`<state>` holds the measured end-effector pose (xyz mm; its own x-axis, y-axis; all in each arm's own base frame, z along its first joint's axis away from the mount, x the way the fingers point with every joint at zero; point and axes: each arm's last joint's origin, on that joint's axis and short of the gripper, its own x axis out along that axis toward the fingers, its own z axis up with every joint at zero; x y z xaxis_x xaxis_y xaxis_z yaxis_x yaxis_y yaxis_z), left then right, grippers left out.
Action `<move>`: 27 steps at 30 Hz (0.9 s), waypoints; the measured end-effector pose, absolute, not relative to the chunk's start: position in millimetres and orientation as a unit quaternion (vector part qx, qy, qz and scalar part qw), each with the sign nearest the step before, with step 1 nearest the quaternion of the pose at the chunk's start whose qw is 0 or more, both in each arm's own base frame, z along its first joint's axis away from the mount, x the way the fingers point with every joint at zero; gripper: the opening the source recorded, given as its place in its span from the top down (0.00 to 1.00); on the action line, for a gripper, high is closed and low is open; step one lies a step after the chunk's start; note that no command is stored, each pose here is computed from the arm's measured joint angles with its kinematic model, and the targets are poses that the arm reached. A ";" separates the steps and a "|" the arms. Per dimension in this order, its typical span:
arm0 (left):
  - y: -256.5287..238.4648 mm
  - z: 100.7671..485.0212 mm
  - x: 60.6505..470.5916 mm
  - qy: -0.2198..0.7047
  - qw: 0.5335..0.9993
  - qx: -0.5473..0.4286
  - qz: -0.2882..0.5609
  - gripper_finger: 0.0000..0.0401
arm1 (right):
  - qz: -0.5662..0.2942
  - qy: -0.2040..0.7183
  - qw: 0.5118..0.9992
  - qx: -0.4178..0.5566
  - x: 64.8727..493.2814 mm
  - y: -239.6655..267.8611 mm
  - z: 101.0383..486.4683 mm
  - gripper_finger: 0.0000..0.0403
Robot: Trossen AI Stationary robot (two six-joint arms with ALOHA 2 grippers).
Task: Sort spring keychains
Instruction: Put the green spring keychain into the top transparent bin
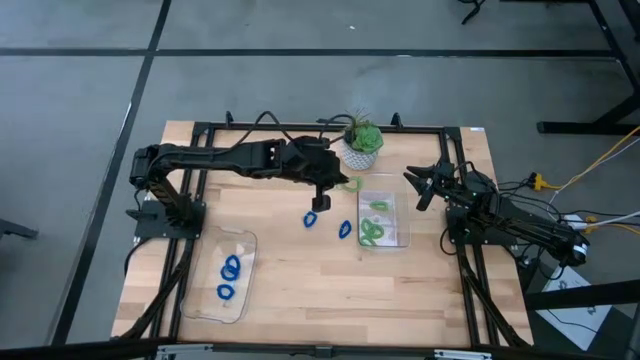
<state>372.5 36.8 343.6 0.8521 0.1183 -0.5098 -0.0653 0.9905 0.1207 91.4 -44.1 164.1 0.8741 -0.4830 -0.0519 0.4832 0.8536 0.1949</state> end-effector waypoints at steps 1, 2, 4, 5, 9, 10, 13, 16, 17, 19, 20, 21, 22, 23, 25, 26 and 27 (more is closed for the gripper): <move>36.9 343.7 373.9 0.263 0.962 0.050 0.048 0.98 | -0.251 0.001 0.963 0.101 91.4 -44.0 164.1 0.69; 36.9 343.7 375.3 0.258 0.964 0.050 0.048 0.98 | -0.251 0.000 0.963 0.101 91.4 -44.1 164.1 0.69; 35.8 342.9 376.9 0.255 0.965 0.050 0.046 0.98 | -0.251 0.001 0.963 0.101 91.5 -44.0 164.1 0.69; 35.1 341.9 379.3 0.250 0.966 0.051 0.045 0.98 | -0.251 0.000 0.963 0.101 91.4 -44.1 164.1 0.69; 33.0 335.9 385.9 0.248 0.967 0.050 0.035 0.98 | -0.251 0.001 0.963 0.101 91.4 -44.1 164.1 0.69; 32.5 334.8 389.1 0.241 0.969 0.049 0.031 0.98 | -0.251 0.000 0.963 0.101 91.4 -44.1 164.1 0.69; 31.3 327.6 393.5 0.258 0.965 0.046 0.017 0.99 | -0.251 0.001 0.963 0.101 91.5 -44.1 164.1 0.69; 31.5 325.0 401.5 0.259 0.965 0.044 0.010 0.98 | -0.251 0.000 0.963 0.101 91.4 -44.1 164.1 0.69; 31.5 324.0 404.5 0.261 0.964 0.043 0.008 0.98 | -0.251 0.001 0.963 0.101 91.4 -44.1 164.1 0.69; 31.5 322.6 411.5 0.263 0.964 0.043 -0.004 0.98 | -0.251 0.000 0.963 0.101 91.4 -44.0 164.1 0.69; 31.4 321.6 414.2 0.268 0.962 0.043 -0.010 0.98 | -0.251 0.001 0.963 0.101 91.4 -44.1 164.1 0.69; 31.4 320.6 418.0 0.270 0.962 0.044 -0.017 0.98 | -0.251 0.000 0.963 0.101 91.4 -44.1 164.1 0.69; 31.4 319.8 421.9 0.271 0.961 0.046 -0.023 0.98 | -0.251 0.000 0.963 0.101 91.4 -44.0 164.1 0.69; 31.5 317.7 425.2 0.277 0.959 0.047 -0.027 0.98 | -0.251 0.000 0.963 0.101 91.4 -44.1 164.1 0.69; 31.7 313.6 431.8 0.289 0.955 0.048 -0.035 0.98 | -0.251 0.000 0.963 0.101 91.4 -44.1 164.1 0.69; 31.8 311.7 435.6 0.290 0.955 0.050 -0.039 0.98 | -0.251 0.001 0.963 0.101 91.4 -44.1 164.1 0.69; 31.8 310.0 438.5 0.292 0.954 0.050 -0.044 0.98 | -0.251 0.000 0.963 0.101 91.4 -44.1 164.1 0.69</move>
<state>438.5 31.8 310.0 0.8259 -0.0547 -0.5611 0.1134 0.9911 0.0702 91.4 -44.1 164.1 0.8742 -0.4828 -0.0515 0.4829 0.8537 0.1949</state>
